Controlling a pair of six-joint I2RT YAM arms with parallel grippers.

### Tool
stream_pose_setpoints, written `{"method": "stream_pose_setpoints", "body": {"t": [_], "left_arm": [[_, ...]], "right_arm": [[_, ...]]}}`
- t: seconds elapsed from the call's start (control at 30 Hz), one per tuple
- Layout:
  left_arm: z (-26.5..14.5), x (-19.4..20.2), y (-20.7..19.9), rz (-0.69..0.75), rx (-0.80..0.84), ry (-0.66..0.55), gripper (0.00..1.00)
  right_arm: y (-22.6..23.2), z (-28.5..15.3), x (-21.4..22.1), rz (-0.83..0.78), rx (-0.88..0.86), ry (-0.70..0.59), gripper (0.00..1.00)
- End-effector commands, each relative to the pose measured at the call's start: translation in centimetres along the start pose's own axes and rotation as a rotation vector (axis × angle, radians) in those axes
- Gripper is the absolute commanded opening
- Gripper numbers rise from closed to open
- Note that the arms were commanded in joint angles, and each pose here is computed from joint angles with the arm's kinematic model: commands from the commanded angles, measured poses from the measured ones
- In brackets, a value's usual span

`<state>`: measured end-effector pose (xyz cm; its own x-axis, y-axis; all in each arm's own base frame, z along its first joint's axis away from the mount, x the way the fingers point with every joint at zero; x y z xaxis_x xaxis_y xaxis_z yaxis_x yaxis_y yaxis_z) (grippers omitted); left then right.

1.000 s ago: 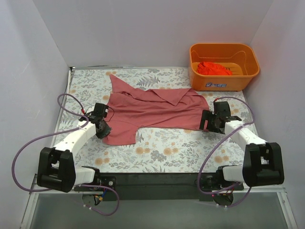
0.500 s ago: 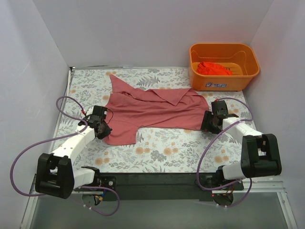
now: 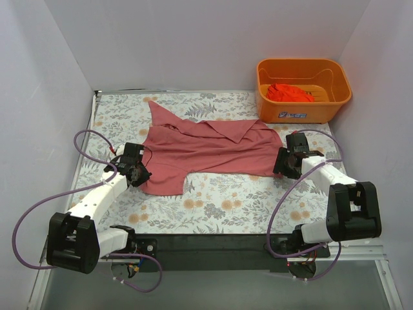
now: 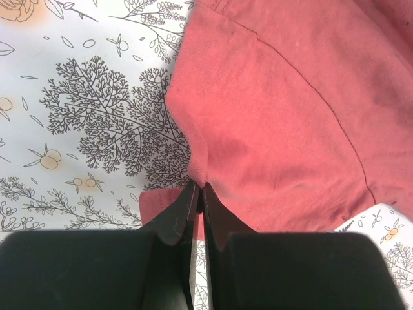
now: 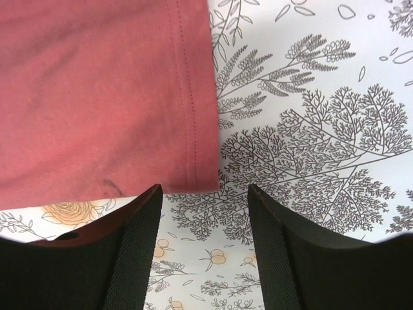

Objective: Fold and stack the t-shirts
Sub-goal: Flatten the tshirt out

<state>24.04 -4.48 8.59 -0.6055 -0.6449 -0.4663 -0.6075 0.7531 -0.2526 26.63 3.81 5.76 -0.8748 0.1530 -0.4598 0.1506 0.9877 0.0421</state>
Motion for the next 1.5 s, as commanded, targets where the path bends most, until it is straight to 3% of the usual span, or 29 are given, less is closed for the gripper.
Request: {"method": "stream_pose_setpoints", "body": {"t": [0.0,0.37,0.57,0.67,0.93,1.17,1.3,1.47], "left_arm": [[-0.4,-0.7,-0.4,-0.003,0.032,-0.033,0.00],[-0.4,-0.8,-0.4,-0.003,0.034,-0.032,0.00],[-0.4,-0.9,-0.4,-0.004,0.034,-0.039,0.00],[-0.4,-0.9,-0.3,-0.006,0.033,-0.040,0.00],[-0.1,-1.4,0.0,-0.013,0.007,-0.062,0.00],[-0.7,-5.6,-1.5,-0.072,-0.059,-0.122,0.00],[-4.8,-11.6,-4.7,-0.118,-0.019,-0.265,0.00],[-15.4,-19.5,-7.4,-0.206,0.075,-0.500,0.00]], "right_arm": [[0.4,-0.5,-1.7,0.016,0.012,-0.035,0.60],[0.7,1.6,-0.1,-0.015,0.050,0.047,0.56],[-0.2,2.5,1.9,-0.030,0.101,0.100,0.46],[-0.3,2.7,2.7,-0.031,0.108,0.115,0.38],[-0.3,2.7,2.1,-0.043,0.099,0.077,0.01],[0.5,-1.2,-4.1,-0.087,0.079,-0.091,0.01],[1.1,-6.1,-8.9,-0.098,0.054,-0.243,0.01],[1.7,-15.9,-14.0,-0.072,-0.013,-0.489,0.01]]}}
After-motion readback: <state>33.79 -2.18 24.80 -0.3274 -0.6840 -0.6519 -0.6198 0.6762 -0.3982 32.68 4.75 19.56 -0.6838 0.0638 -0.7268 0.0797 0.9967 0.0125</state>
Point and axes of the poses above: each gripper's point midway between its finger pads, its own z axis out along the fingers, its own y axis along the line the jaws close on, x = y × z, the point moved 3 cm from there along -z, back along the fingers, and after that the axes turned 7 degrees about -z, right-handed, at the moved point
